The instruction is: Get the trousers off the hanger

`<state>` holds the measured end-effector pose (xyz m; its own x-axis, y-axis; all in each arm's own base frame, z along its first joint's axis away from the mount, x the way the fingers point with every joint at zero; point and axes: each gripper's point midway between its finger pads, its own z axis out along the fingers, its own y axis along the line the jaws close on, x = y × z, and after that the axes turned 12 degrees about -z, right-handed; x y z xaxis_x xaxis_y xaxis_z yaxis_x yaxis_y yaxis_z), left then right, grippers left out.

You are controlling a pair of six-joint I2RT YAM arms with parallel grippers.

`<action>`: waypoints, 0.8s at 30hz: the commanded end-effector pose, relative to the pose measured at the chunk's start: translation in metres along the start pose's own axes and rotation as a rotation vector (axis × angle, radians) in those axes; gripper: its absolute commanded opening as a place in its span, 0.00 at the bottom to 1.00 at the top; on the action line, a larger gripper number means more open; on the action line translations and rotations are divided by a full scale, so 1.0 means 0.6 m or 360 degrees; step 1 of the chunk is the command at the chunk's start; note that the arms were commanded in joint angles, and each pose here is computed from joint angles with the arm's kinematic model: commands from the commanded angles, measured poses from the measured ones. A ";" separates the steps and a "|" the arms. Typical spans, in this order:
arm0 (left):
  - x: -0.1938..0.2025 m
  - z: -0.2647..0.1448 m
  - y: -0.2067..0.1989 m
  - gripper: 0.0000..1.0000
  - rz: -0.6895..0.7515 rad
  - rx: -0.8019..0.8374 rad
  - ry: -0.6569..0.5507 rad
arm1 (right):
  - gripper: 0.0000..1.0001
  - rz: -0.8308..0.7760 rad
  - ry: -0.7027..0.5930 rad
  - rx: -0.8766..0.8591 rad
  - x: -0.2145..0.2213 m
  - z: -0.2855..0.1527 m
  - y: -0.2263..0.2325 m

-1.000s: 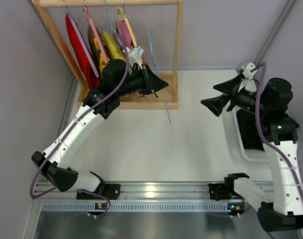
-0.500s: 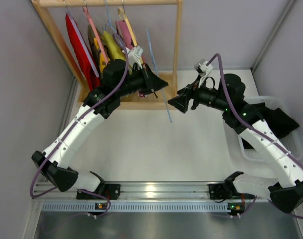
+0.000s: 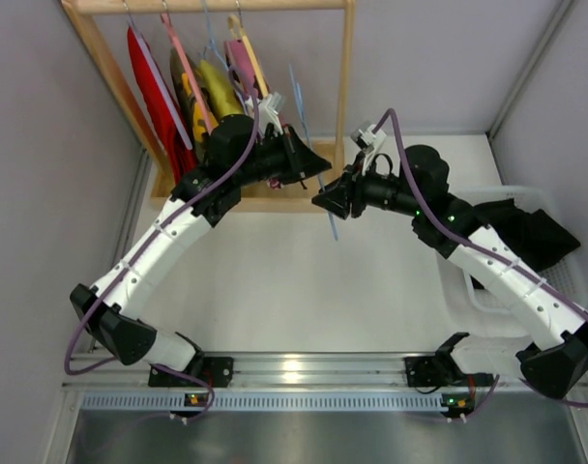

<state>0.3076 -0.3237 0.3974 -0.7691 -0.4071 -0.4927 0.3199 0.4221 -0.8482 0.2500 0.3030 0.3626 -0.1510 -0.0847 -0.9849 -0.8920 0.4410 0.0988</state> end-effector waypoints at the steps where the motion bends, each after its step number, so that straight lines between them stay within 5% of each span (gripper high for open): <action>1: -0.011 -0.009 -0.035 0.00 0.0029 0.0101 -0.0041 | 0.33 -0.0042 -0.0135 -0.0042 -0.041 0.007 0.013; 8: 0.004 -0.015 -0.023 0.05 -0.0011 0.0083 -0.0010 | 0.00 -0.0042 -0.0209 -0.0035 -0.080 0.004 0.015; 11: 0.003 -0.026 -0.024 0.10 0.0017 0.0080 -0.0035 | 0.00 -0.0025 -0.0237 -0.0069 -0.092 -0.001 0.023; 18: -0.006 -0.059 -0.042 0.61 0.0201 0.0127 -0.0097 | 0.00 0.0140 -0.0309 -0.0066 -0.113 -0.026 0.030; 24: -0.010 -0.101 -0.045 0.76 0.0337 0.0130 -0.0177 | 0.00 0.0224 -0.0284 0.0050 -0.097 -0.046 0.016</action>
<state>0.2812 -0.2995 0.4092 -0.7048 -0.3909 -0.5919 0.4189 0.4440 -0.7921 0.2441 0.2991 0.3930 -0.2416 0.0481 -0.9692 -0.8609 0.4501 0.2370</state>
